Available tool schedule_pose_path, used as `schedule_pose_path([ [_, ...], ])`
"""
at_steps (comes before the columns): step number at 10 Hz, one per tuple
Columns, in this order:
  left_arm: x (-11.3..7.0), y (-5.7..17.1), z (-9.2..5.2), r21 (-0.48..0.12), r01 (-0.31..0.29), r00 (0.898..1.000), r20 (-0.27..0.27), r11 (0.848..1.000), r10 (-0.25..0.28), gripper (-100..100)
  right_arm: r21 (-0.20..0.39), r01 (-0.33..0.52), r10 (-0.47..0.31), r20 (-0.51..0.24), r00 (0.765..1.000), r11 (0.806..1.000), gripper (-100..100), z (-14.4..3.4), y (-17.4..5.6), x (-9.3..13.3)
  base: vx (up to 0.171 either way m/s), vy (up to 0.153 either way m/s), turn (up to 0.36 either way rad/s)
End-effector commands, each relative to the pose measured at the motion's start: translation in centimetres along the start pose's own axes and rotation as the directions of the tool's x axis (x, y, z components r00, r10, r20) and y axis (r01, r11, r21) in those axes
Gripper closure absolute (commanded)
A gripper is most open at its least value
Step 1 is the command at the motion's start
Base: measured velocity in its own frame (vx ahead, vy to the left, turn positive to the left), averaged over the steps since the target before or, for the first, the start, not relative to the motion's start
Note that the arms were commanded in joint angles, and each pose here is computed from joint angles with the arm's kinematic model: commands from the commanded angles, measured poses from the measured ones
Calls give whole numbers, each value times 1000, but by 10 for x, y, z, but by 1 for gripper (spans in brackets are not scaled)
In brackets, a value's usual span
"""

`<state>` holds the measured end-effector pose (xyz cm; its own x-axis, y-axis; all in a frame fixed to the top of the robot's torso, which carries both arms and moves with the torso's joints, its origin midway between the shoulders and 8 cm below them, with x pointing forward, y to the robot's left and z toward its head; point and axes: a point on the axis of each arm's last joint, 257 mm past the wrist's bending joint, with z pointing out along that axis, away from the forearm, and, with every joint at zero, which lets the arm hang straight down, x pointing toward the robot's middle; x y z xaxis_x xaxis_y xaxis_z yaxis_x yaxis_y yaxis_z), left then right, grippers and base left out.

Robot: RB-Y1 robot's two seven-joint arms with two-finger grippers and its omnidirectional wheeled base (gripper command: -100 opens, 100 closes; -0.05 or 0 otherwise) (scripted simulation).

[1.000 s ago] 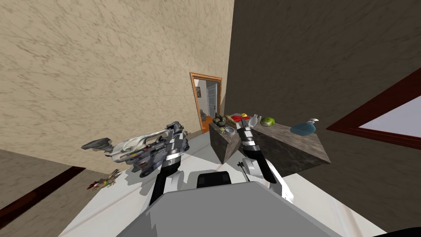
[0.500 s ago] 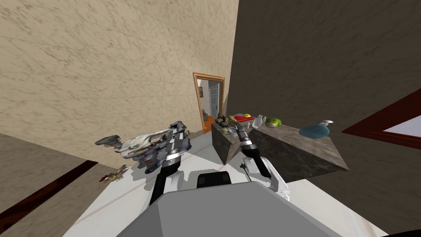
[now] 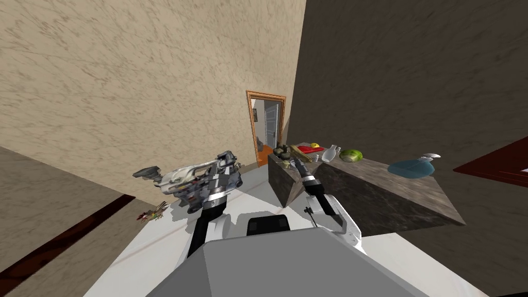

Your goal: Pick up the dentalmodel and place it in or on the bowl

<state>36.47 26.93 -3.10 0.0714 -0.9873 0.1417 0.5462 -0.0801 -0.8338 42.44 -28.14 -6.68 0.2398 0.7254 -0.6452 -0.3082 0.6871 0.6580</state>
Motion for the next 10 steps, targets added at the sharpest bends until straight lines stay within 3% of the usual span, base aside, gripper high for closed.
schedule_pose_path([
  [1, 0, 0, 0, 0, 0, 1000, 0, 1000, 0, 0, 20, 53, -53, -13, 999, 998, -100, 1, -8, 5, 12, 47, 26],
  [3, 0, 0, 0, 0, 0, 1000, 0, 1000, 0, 0, 74, 199, -194, -61, 979, 977, -100, 1, -38, 14, 11, 62, 79],
  [4, 0, 0, 0, 0, 0, 1000, 0, 1000, 0, 0, 73, 211, -207, -62, 976, 975, -100, 1, -38, 14, 21, 48, 32],
  [6, 0, 0, 0, 0, 0, 1000, 0, 1000, 0, 0, 119, 356, -342, -122, 932, 927, -100, -1, -71, 20, 21, 52, 85],
  [7, 0, 0, 0, 0, 0, 1000, 0, 1000, 0, 0, 117, 371, -357, -125, 926, 921, -100, -1, -71, 20, 19, 45, 35],
  [9, 0, 0, 0, 0, 0, 1000, 0, 1000, 0, 0, 151, 511, -482, -195, 854, 846, -100, -5, -105, 24, 13, 60, 78],
  [10, 0, 0, 0, 0, 0, 1000, 0, 1000, 0, 0, 148, 524, -494, -197, 847, 839, -100, -5, -105, 24, 15, 52, 44],
])
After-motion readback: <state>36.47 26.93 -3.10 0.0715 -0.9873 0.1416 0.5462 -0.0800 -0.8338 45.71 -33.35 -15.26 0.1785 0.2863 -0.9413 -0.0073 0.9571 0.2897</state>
